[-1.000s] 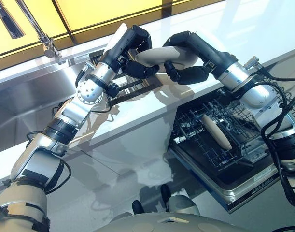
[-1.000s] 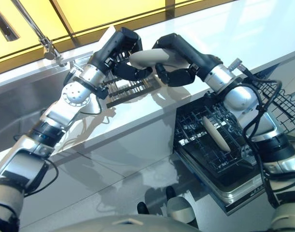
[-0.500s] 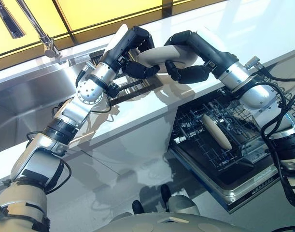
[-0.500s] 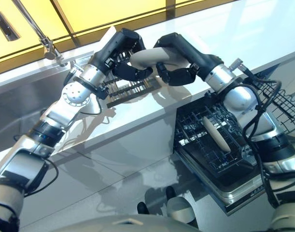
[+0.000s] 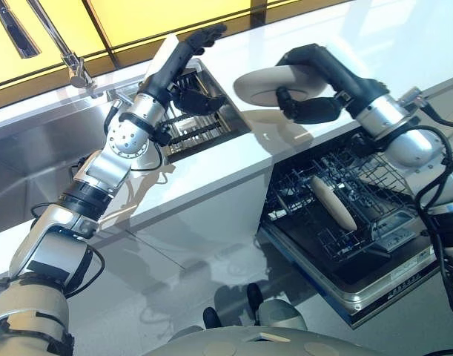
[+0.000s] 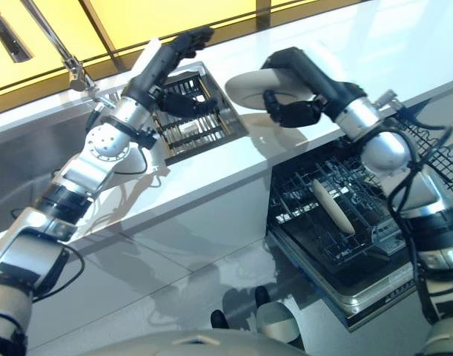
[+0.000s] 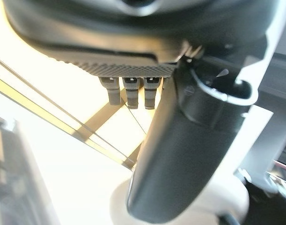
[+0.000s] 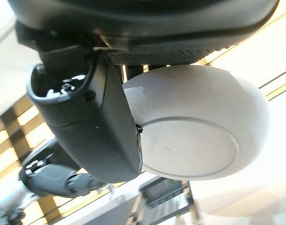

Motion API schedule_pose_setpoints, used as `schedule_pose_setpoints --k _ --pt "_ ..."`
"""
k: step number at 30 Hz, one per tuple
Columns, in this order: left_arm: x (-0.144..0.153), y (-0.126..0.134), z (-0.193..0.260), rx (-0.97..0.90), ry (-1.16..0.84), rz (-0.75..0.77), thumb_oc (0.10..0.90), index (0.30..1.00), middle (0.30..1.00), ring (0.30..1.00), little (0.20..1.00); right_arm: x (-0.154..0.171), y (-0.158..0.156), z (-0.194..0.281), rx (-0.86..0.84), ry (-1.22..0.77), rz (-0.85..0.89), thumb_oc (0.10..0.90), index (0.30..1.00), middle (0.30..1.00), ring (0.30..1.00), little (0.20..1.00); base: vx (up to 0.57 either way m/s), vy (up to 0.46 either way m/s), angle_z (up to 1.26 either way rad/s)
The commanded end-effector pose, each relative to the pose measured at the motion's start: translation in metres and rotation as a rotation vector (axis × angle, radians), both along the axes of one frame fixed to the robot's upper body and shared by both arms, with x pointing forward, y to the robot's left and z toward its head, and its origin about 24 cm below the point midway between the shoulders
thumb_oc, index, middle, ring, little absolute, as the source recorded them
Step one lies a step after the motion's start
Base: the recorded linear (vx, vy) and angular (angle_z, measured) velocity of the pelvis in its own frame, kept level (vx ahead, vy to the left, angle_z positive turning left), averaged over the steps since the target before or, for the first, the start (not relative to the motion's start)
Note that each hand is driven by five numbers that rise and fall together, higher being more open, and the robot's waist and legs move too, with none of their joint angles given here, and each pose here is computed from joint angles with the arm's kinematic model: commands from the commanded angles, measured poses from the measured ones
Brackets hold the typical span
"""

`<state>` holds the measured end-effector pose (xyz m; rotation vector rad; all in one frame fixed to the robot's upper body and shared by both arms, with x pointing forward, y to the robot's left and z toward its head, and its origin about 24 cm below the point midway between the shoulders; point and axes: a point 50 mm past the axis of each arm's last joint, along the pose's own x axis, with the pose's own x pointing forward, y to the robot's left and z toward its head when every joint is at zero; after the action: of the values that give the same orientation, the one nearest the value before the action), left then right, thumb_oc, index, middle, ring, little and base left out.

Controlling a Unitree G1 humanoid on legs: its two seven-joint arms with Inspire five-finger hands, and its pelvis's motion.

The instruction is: Pick up plates and place into dishwasher.

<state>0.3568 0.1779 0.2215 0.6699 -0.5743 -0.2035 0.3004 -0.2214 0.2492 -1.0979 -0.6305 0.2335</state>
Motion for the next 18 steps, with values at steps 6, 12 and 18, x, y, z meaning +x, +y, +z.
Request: schedule_pose_setpoints --k 6,12,18 --pt "-0.008 0.059 0.015 -0.097 -0.095 0.165 0.8 0.9 0.9 0.9 0.9 -0.025 -0.06 0.034 0.035 -0.254 -0.216 0.1 0.3 0.3 0.3 0.2 0.01 -0.003 0.0" --pt "-0.023 0.072 0.009 -0.165 -0.072 0.169 0.8 0.9 0.9 0.9 0.9 -0.046 -0.115 0.01 0.017 -0.25 -0.509 0.1 0.3 0.3 0.3 0.2 0.01 -0.003 0.0" --pt "-0.035 0.067 0.005 -0.143 -0.074 0.15 0.8 0.9 0.9 0.9 0.9 -0.072 -0.156 -0.011 0.025 -0.228 -0.725 0.1 0.3 0.3 0.3 0.2 0.0 -0.005 0.0"
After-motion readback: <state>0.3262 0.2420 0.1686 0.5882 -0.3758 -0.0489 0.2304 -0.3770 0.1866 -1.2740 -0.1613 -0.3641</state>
